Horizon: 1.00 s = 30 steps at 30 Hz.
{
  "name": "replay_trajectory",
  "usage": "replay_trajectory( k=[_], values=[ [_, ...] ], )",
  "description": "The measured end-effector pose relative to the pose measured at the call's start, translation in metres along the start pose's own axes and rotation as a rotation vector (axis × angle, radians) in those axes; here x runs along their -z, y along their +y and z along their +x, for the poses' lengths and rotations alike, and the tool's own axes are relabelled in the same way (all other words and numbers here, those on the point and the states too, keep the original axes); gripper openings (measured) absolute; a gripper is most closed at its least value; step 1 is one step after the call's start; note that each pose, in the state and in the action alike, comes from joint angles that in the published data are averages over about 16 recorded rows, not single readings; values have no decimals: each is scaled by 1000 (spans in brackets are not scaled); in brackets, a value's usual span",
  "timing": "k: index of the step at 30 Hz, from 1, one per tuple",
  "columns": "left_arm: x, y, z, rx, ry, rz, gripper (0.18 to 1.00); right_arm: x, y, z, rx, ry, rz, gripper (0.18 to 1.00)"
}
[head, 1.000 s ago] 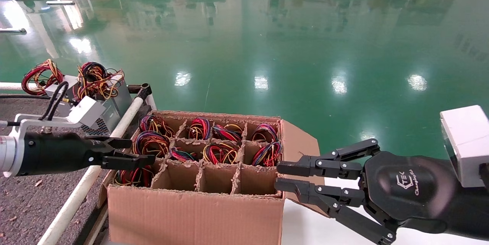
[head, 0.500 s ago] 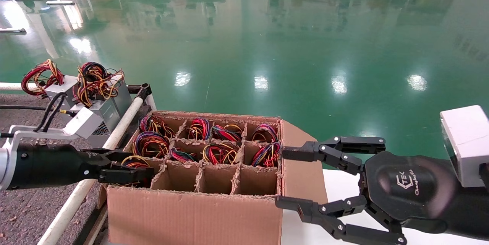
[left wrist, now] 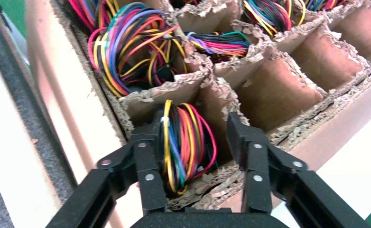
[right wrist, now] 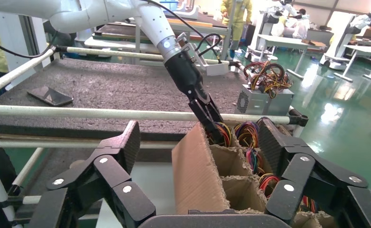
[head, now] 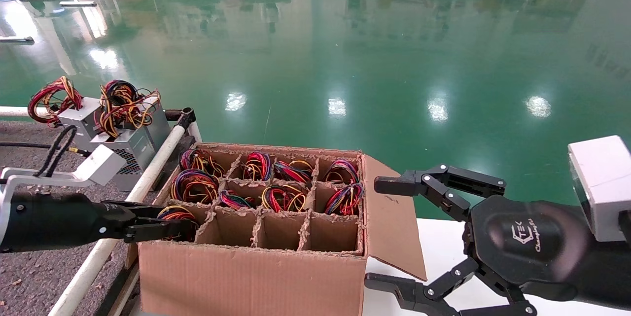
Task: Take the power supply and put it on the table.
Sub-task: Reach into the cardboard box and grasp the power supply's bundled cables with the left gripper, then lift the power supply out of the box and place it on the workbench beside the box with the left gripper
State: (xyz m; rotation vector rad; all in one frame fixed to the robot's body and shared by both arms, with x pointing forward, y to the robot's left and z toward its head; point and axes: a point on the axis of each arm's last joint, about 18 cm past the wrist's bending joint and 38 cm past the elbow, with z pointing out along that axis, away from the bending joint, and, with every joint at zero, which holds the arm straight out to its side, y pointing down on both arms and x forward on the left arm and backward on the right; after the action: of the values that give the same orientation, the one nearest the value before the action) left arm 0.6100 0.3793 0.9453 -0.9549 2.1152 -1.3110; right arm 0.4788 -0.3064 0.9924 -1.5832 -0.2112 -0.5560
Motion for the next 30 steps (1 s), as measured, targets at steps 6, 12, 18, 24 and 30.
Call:
replay_trajectory(
  k=[6, 12, 18, 24, 30],
  values=[
    [2, 1, -2, 17, -5, 1, 495, 0, 0, 0, 0, 0, 0, 916],
    [3, 1, -3, 29, -2, 2, 372, 0, 0, 0, 0, 0, 0, 968],
    [6, -2, -4, 51, 5, 17, 288, 0, 0, 0, 0, 0, 0, 994],
    [15, -13, -6, 78, 7, 58, 248, 0, 0, 0, 0, 0, 0, 1000],
    [31, -39, -7, 103, 7, 136, 239, 0, 0, 0, 0, 0, 0, 1000]
  ],
)
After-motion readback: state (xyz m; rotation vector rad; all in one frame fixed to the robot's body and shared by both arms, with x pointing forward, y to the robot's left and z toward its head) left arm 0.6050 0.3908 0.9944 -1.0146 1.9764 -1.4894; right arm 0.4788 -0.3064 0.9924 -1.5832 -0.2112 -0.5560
